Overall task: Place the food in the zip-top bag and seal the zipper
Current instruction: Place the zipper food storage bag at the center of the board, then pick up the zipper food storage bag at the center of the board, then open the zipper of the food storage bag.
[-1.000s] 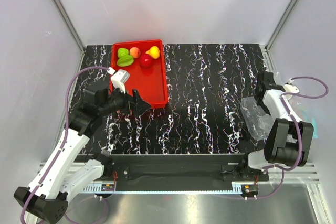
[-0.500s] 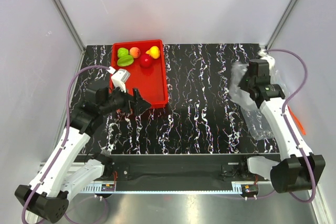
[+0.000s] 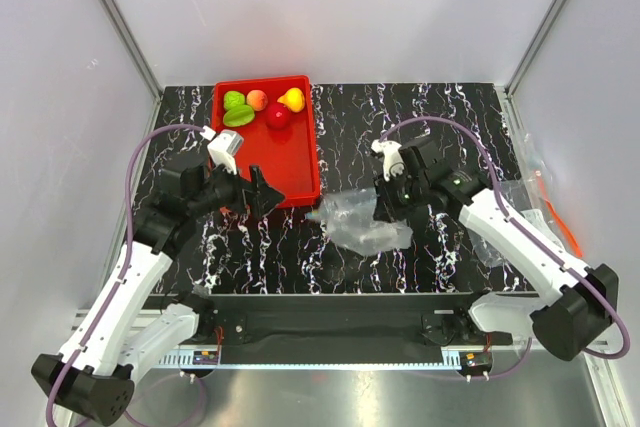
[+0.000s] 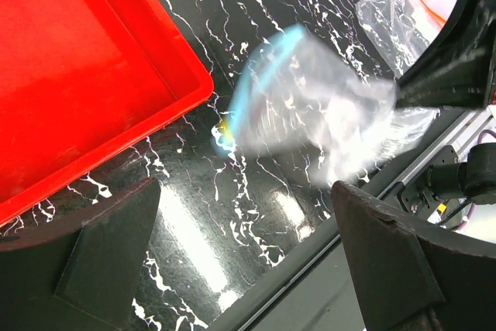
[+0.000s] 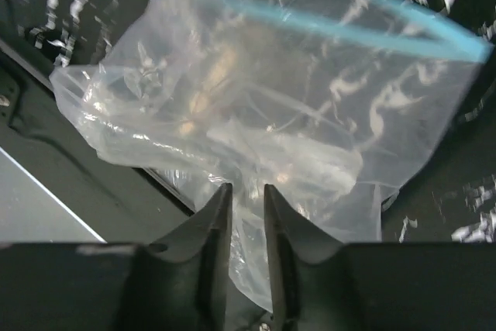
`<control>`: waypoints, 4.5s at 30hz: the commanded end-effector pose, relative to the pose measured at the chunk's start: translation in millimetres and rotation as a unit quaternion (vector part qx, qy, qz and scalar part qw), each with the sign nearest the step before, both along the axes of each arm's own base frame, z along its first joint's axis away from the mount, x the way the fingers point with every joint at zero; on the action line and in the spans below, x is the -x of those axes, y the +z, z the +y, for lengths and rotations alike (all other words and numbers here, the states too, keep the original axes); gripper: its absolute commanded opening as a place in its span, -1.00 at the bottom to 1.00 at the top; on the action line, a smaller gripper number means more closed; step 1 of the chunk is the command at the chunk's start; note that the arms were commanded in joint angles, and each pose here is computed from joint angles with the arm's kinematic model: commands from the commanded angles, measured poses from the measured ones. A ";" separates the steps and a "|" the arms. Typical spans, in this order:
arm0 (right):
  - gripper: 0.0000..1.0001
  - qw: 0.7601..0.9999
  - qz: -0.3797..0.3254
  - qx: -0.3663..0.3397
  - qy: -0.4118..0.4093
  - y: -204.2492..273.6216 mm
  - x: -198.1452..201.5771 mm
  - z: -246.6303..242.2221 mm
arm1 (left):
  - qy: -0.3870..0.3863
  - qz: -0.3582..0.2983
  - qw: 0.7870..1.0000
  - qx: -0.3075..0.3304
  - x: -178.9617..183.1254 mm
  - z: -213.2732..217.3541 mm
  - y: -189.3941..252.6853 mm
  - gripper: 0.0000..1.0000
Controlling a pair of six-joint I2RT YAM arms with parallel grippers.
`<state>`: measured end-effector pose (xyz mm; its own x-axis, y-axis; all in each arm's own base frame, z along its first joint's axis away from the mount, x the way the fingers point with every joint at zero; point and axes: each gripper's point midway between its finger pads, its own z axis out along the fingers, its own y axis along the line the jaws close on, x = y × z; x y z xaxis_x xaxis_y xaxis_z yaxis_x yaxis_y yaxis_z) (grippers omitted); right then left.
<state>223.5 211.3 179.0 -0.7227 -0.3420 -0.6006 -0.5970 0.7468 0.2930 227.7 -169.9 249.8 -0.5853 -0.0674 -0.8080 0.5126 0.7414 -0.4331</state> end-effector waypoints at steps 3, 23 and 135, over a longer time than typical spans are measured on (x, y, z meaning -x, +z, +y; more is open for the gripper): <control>-0.06 0.996 0.007 0.056 -0.067 -3.6 14.0 -37.6 | -0.006 -0.019 1.000 0.015 -4.0 -3.0 8.7 0.98; 1.00 0.959 0.037 -0.042 -0.277 6.5 -24.7 29.8 | 0.011 -0.016 1.000 0.002 -5.2 4.0 3.1 0.98; 0.74 0.979 -0.184 -0.030 -0.080 50.7 62.2 64.1 | 0.008 0.083 0.986 0.146 5.2 -93.4 -57.4 -1.00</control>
<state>151.4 281.9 205.4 -0.4273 -0.2916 -0.8558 -0.6688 0.7389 0.0822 206.2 -271.9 166.8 -0.8237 -0.2429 -0.5123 0.3357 0.5191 -0.7860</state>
